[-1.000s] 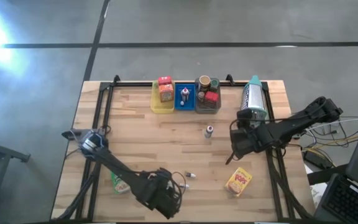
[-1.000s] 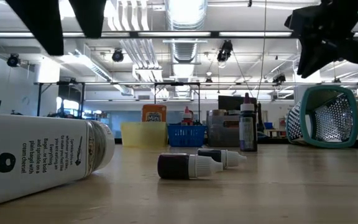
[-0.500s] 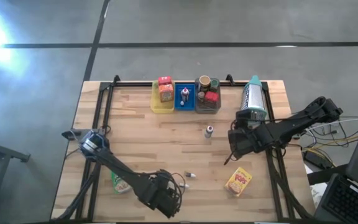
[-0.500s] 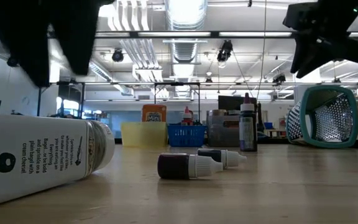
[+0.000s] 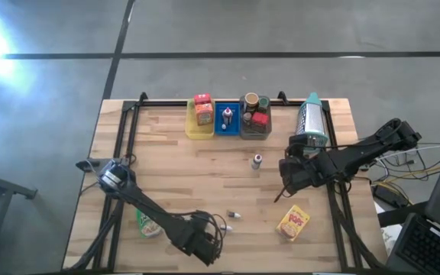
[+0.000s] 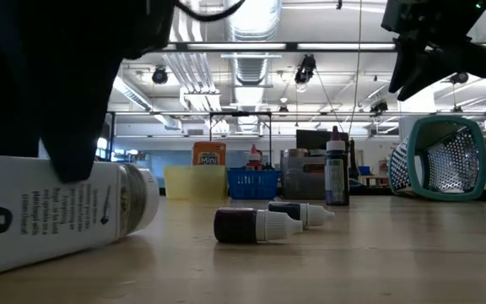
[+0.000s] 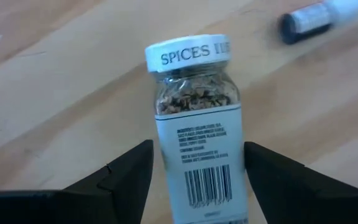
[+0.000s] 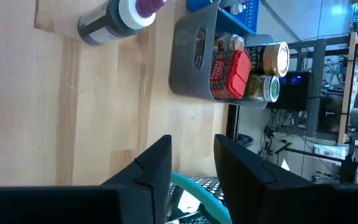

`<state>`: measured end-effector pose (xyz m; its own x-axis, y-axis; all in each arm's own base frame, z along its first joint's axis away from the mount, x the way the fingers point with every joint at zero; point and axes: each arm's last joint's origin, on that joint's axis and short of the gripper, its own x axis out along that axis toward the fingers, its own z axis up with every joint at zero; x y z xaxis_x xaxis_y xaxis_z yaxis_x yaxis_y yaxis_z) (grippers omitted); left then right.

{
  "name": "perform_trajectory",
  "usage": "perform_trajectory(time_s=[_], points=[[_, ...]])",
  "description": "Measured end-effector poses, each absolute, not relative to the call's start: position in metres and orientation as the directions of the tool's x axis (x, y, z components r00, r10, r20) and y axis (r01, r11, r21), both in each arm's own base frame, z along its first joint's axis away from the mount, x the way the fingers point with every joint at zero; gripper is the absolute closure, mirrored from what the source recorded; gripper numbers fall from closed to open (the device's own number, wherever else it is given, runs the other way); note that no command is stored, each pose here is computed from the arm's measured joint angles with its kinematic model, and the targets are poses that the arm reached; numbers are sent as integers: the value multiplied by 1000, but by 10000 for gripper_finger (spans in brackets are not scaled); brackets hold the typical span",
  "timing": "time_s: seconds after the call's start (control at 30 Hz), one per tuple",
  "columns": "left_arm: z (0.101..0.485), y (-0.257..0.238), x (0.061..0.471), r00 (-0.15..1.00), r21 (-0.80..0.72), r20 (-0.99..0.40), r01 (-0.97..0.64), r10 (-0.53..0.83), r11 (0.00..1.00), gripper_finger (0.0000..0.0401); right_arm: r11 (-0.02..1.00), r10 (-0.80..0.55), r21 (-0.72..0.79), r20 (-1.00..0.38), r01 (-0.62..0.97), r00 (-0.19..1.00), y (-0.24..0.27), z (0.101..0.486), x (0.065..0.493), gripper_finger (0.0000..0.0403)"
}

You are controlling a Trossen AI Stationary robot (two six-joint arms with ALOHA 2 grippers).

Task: Pick & Place Kitchen Items
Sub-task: Put the white seasoning bottle into the black bin

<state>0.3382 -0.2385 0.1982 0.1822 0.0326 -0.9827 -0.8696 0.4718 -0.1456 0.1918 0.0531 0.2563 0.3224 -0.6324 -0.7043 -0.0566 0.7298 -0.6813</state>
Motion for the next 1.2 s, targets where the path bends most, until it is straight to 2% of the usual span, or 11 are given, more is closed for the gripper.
perform_trajectory(time_s=[0.23, 0.57, 0.93, 1.2], points=[[183, -239, 338, 179, -166, -984, -868, -16, 469, 137, 730, -632, -681, -705, -56, 323, 53, 256, 192, 285], [165, -236, 333, 145, -154, -988, -866, -56, 475, 140, 732, -631, -680, -705, -54, 324, 53, 256, 192, 323], [164, -229, 336, 132, -153, -988, -851, -78, 503, 193, 734, -628, -677, -705, -48, 329, 54, 255, 193, 356], [165, -225, 337, 145, -141, -989, -801, -39, 582, 189, 737, -626, -675, -705, -42, 334, 54, 255, 193, 352]])
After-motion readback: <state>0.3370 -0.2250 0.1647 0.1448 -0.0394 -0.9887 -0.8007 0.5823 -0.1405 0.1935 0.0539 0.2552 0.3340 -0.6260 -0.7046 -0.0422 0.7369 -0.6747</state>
